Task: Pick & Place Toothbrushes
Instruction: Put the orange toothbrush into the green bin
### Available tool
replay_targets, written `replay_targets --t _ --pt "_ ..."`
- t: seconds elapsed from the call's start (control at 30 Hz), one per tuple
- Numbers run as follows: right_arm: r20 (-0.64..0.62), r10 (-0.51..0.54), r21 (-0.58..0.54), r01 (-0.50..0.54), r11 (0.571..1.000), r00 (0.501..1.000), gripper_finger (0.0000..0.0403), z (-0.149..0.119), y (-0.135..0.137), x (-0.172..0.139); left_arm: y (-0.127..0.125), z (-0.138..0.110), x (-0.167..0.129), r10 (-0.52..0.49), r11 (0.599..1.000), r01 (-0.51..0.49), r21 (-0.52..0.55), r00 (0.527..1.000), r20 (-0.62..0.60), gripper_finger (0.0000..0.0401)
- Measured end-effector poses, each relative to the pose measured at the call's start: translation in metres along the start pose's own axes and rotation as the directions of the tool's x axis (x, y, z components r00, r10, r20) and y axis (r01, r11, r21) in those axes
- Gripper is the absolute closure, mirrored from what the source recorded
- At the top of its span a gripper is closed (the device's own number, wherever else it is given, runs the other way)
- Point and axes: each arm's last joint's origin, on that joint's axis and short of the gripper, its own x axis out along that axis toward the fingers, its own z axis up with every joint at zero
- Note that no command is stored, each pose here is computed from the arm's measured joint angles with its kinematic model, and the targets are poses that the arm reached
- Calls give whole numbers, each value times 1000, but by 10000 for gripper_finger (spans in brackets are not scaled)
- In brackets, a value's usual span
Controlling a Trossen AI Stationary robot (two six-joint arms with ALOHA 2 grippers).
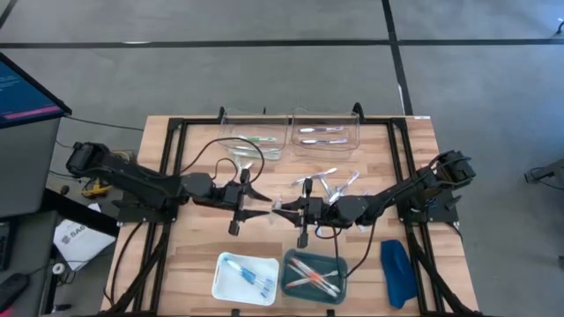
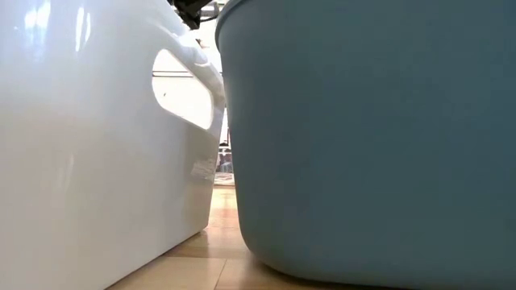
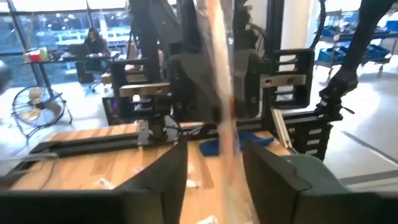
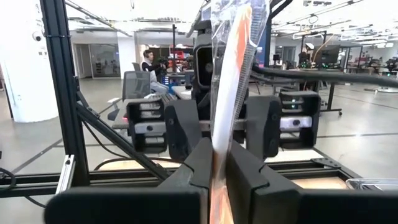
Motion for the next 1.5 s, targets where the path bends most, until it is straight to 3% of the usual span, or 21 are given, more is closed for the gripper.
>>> replay_targets --t 0.57,0.83,1.5 --pt "-11 -1 -4 1 1000 1000 387 -1 0 0 3 4 -11 33 997 -37 -72 998 -55 96" --pt "-13 -1 -4 1 1000 1000 387 -1 0 0 19 3 -11 266 961 -270 -59 962 -67 95" --pt "-85 42 75 -36 997 995 387 28 4 -22 20 4 -11 263 962 -267 -62 963 -59 98"
